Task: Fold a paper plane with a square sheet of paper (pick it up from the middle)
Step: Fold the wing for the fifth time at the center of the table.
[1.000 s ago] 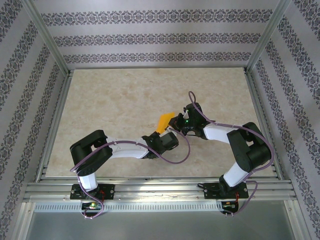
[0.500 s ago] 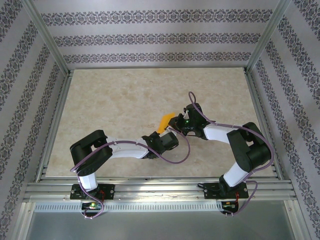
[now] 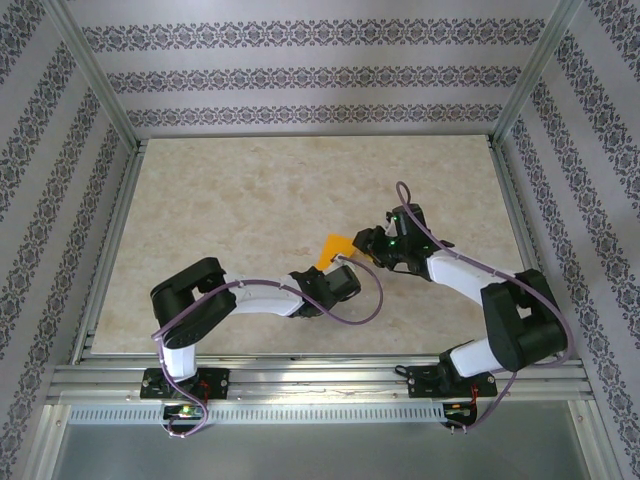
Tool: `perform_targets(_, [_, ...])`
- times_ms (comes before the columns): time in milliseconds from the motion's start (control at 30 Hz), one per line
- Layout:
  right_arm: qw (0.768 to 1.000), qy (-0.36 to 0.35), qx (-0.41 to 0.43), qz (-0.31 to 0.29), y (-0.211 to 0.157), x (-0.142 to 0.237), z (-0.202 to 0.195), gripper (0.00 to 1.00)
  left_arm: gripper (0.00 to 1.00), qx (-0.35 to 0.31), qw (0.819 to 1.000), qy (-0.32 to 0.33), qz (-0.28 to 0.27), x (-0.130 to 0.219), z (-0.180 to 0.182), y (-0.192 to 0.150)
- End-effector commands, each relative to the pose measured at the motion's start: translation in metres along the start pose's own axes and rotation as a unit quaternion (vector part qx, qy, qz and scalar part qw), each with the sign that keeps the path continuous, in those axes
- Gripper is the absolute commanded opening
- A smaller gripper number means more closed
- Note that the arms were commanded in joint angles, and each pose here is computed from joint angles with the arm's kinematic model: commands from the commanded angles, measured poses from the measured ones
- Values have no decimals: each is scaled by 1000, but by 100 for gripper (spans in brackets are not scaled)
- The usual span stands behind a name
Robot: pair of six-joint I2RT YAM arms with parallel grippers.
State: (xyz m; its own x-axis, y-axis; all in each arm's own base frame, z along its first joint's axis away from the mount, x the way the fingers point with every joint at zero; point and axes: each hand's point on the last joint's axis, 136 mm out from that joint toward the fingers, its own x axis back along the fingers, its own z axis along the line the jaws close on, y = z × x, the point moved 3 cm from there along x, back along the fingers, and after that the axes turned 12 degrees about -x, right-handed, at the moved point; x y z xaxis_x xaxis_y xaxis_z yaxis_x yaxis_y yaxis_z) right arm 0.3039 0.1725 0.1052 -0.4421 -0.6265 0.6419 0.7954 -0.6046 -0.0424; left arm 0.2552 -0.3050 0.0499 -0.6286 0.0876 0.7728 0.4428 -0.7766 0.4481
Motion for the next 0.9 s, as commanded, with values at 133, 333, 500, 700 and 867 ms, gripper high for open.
perform_targets(133, [999,-31,17,-41,9,26,-19,47,3,45,998,-28,15,-4,-5,-2])
perform_targets(333, [997,-16,44,-68,12,40,-11,51,3,120,988,-97,-5,-4,-2,2])
perform_targets(500, [990,-20,73,-117,17,59,-7,54,1,188,969,-157,-29,-1,6,4])
perform_targets(700, [979,-13,118,-166,21,82,3,59,0,281,921,-262,-60,-1,16,7])
perform_targets(867, [969,-33,173,-172,21,94,11,69,0,335,874,-341,-87,1,24,13])
